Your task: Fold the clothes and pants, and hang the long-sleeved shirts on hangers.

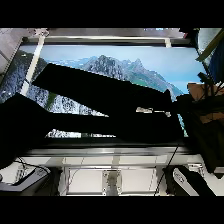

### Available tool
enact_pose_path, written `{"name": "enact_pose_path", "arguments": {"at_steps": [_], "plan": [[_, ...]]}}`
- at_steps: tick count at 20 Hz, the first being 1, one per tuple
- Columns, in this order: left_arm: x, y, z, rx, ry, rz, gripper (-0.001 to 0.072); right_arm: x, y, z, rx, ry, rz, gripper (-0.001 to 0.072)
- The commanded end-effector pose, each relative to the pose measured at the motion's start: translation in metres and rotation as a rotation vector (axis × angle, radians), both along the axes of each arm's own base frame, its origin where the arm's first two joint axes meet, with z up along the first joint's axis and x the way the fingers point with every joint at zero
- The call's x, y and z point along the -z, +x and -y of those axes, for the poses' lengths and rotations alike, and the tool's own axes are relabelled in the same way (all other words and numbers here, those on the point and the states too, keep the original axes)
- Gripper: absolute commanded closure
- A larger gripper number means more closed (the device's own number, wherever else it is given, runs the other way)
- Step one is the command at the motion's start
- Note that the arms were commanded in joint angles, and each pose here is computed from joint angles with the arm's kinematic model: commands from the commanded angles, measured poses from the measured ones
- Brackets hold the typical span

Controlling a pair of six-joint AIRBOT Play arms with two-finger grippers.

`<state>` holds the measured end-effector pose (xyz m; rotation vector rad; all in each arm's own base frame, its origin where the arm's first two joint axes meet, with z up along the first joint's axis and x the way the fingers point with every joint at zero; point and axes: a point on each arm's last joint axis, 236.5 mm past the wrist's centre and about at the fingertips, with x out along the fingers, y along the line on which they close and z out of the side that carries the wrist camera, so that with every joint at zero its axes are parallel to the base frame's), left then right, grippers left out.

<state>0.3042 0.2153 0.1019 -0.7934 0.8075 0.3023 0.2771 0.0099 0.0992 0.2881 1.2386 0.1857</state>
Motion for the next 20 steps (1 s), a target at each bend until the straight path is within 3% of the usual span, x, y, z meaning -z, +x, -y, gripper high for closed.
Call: {"name": "enact_pose_path", "arguments": {"at_steps": [1,5,8,13,20], "plan": [[-0.042,-0.025,0.007,0.061,0.12,-0.137,0.0702,-0.034,-0.003,0.024,0.002,-0.14,0.084,0.0154],[-0.006,-0.034,0.006,0.102,0.224,-0.445,0.0702,-0.041,0.013,0.031,0.0,-0.179,0.174,0.0154],[0.031,0.031,0.025,0.228,0.28,-0.441,0.0701,-0.033,0.025,0.035,0.025,-0.185,0.21,0.0154],[0.036,0.153,0.009,0.058,0.321,-0.193,0.0701,-0.013,0.018,0.034,0.024,-0.173,0.158,0.0154],[0.106,0.176,-0.008,0.024,0.239,-0.289,0.0673,0.029,0.031,0.044,0.097,-0.176,0.156,0.0154]]}}
